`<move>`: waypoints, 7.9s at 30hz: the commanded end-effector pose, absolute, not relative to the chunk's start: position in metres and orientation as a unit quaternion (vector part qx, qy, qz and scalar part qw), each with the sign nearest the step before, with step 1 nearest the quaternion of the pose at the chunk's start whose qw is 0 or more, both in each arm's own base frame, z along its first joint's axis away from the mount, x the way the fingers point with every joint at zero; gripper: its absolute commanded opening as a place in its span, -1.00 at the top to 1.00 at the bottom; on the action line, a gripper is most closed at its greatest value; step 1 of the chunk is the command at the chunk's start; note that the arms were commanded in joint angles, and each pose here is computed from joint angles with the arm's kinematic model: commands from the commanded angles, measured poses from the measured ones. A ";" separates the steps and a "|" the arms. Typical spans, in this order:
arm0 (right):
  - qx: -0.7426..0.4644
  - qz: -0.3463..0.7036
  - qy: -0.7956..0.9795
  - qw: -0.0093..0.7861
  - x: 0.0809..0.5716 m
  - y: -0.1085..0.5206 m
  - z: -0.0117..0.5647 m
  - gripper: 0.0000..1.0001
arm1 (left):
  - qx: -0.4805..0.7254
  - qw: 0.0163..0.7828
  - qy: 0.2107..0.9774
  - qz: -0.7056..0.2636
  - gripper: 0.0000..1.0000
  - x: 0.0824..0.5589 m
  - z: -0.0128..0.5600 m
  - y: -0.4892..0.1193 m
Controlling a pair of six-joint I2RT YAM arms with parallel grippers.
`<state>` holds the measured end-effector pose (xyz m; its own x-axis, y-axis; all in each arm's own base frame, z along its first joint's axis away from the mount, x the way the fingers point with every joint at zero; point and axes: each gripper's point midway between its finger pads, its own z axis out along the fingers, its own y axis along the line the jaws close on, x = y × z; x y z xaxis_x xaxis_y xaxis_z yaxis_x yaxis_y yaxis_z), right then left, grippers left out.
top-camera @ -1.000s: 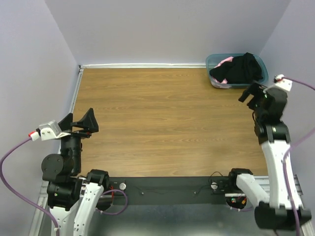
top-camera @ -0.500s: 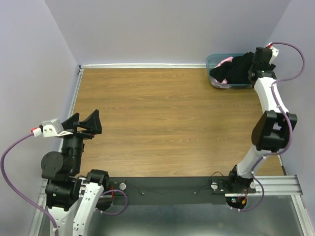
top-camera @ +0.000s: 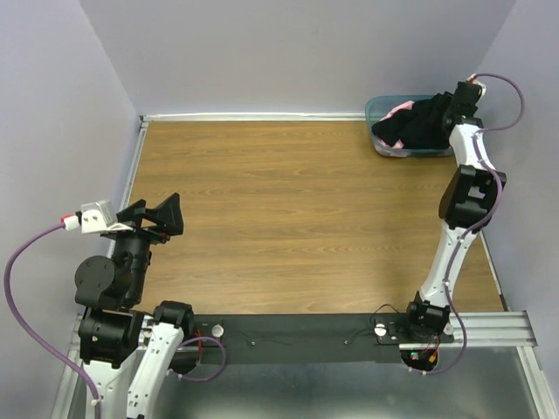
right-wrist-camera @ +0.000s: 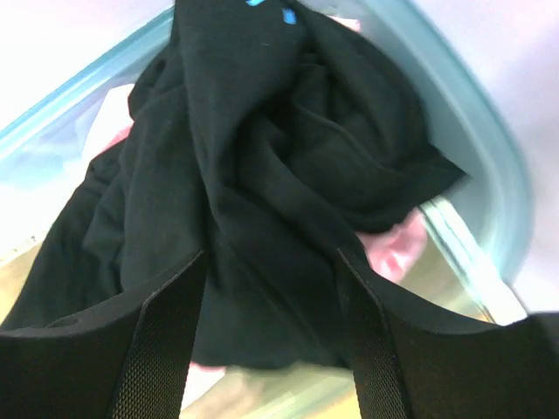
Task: Fold and stack the t-shirts
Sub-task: Grab the tshirt from the pile, then move the tshirt to the center of the board, then flatten the tshirt out
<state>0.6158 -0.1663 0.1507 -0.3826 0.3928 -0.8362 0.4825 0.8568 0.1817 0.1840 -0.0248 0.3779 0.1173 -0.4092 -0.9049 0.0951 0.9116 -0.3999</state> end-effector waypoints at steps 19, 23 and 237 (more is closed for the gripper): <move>0.123 0.016 0.779 0.614 0.602 -0.111 0.317 0.99 | -0.115 0.737 0.641 -0.179 -0.90 0.182 0.382 -0.028; 0.111 0.019 0.754 0.647 0.586 -0.102 0.366 0.99 | -0.107 0.741 0.637 -0.180 -0.91 0.180 0.384 -0.029; 0.045 0.022 0.969 0.243 0.368 0.085 0.138 -0.09 | -0.252 0.556 0.786 -0.102 1.00 0.277 0.278 -0.037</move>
